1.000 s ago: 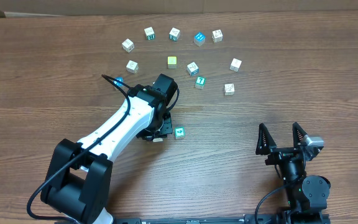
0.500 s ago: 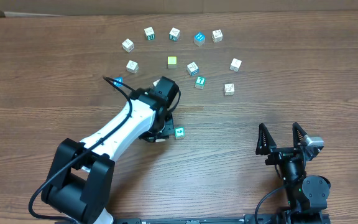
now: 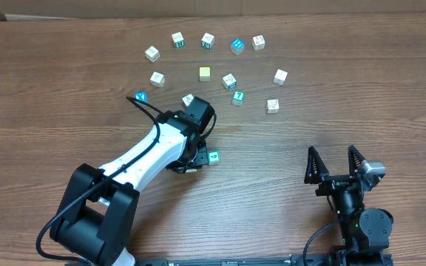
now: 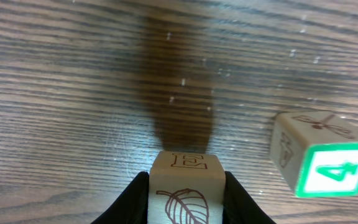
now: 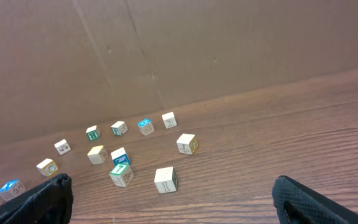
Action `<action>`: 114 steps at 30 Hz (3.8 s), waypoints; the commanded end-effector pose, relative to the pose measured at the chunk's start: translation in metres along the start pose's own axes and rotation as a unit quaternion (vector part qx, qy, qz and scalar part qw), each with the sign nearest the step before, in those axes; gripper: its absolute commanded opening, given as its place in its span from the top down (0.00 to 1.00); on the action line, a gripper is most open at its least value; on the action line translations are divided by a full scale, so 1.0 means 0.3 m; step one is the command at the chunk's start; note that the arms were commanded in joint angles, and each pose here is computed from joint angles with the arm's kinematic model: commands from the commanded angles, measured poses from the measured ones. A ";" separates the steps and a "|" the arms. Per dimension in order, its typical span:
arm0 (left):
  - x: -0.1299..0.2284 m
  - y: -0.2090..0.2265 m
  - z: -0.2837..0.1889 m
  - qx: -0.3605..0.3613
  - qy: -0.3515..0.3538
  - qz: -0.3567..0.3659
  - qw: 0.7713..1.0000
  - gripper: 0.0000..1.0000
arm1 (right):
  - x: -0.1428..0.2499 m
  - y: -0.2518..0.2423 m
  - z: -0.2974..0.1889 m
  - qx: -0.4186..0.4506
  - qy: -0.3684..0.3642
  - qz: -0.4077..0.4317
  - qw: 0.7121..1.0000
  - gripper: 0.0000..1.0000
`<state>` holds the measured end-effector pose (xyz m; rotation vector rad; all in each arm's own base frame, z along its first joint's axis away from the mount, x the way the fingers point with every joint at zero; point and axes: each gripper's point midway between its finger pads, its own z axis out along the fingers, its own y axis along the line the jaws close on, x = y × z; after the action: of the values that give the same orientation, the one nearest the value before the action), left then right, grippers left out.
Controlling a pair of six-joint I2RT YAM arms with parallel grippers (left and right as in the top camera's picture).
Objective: Form a horizontal line
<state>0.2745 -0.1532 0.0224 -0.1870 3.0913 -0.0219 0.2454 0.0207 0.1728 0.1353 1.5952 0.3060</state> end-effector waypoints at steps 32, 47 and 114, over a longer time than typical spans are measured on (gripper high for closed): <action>0.004 0.002 0.006 -0.006 -0.005 -0.006 1.000 0.45 | 0.004 -0.003 0.000 0.000 -0.003 -0.001 1.000 0.00; -0.004 -0.002 0.006 -0.003 -0.010 -0.007 1.000 0.43 | 0.004 -0.003 0.000 0.000 -0.003 -0.001 1.000 0.00; 0.005 0.006 0.033 -0.003 -0.012 -0.007 1.000 0.66 | 0.004 -0.003 0.000 0.000 -0.003 -0.001 1.000 0.00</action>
<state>0.2732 -0.1517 0.0133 -0.2095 3.0776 -0.0224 0.2454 0.0207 0.1729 0.1353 1.5948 0.3060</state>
